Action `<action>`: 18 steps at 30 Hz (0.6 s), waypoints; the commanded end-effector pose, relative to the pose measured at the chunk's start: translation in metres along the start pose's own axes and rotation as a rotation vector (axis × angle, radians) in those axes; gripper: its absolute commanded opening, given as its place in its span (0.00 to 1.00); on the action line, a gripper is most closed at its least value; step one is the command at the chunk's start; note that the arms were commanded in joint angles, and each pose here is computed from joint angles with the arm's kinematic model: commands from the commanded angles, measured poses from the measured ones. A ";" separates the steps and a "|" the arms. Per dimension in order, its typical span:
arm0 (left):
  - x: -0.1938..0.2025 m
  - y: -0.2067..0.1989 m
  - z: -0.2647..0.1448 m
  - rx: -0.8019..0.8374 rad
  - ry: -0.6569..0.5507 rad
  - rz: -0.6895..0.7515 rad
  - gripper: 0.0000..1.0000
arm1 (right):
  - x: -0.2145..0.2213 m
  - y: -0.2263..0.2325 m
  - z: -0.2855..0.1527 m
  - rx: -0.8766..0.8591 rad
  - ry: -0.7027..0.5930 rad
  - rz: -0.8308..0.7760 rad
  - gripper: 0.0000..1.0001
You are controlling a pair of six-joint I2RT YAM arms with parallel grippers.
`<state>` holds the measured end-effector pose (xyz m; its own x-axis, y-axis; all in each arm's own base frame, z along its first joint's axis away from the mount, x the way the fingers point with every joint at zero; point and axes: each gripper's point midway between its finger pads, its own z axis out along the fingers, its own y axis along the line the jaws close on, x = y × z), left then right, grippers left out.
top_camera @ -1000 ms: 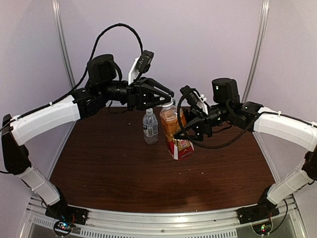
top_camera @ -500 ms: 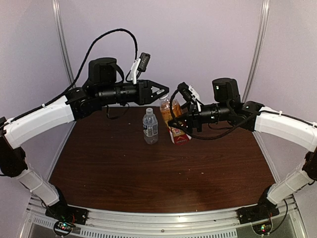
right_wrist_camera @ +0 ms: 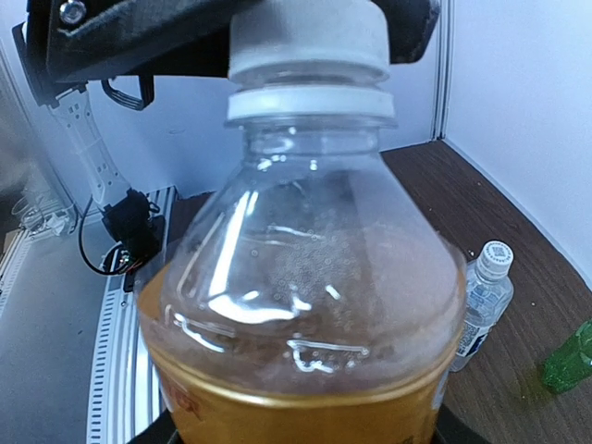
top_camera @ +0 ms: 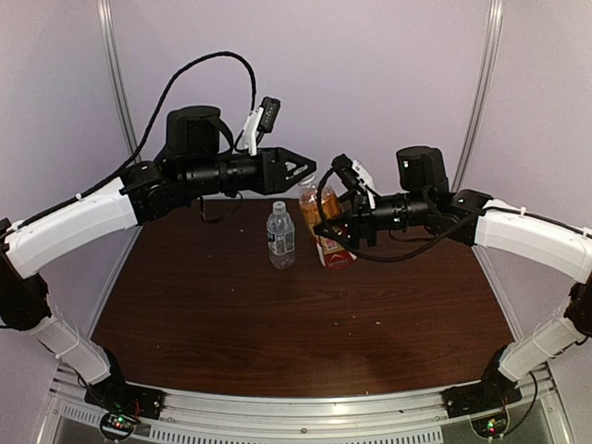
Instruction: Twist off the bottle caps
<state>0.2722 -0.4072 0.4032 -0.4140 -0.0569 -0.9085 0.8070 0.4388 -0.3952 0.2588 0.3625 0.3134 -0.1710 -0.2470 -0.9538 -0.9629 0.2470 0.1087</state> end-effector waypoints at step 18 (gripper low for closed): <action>-0.015 -0.100 -0.069 0.688 -0.059 0.343 0.85 | -0.009 0.078 -0.023 -0.496 -0.056 -0.002 0.59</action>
<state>0.2143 -0.3995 0.4453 -0.2576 -0.0458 -0.9652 0.9660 0.0121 -0.2584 0.2032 0.3659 0.3170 -0.1754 -0.2323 -0.9567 -0.9769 -0.0795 0.1984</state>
